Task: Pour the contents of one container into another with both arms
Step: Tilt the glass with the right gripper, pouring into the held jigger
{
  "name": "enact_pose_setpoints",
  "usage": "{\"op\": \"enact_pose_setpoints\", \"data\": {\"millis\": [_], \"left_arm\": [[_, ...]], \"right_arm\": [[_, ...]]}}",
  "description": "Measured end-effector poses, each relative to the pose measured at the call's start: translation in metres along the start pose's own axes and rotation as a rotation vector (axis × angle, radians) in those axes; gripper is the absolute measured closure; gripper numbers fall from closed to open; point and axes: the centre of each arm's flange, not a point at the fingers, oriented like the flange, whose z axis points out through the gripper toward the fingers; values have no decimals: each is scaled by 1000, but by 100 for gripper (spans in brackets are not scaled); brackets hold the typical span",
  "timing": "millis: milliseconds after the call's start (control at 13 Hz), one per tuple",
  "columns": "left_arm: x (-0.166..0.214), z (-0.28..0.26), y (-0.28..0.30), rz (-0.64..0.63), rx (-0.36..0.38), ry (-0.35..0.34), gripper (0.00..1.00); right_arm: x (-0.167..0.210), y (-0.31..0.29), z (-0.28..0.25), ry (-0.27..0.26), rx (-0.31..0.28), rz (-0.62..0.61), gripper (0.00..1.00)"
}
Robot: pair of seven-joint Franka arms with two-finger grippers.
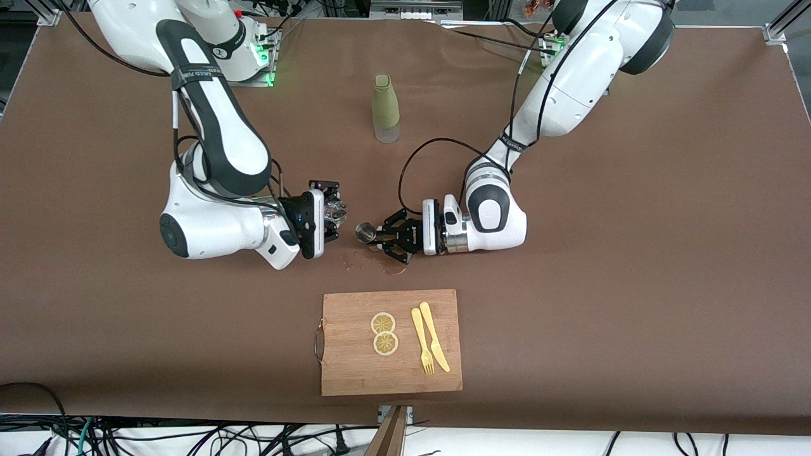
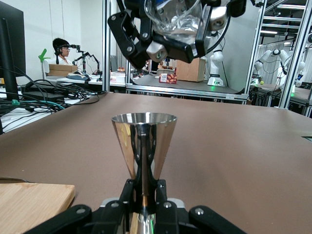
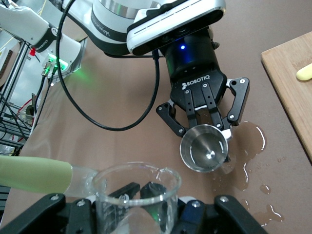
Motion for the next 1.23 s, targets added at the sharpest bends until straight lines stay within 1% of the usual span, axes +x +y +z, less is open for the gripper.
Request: {"op": "enact_pose_setpoints", "data": {"millis": [460, 767, 1227], "left_arm": [[0, 2, 0, 0, 0, -1, 79], [1, 2, 0, -5, 3, -3, 79], [2, 3, 0, -5, 3, -2, 79]], "right_arm": [[6, 2, 13, -19, -38, 33, 88], [7, 8, 18, -19, -46, 72, 88], [22, 8, 25, -48, -68, 115, 88]]}}
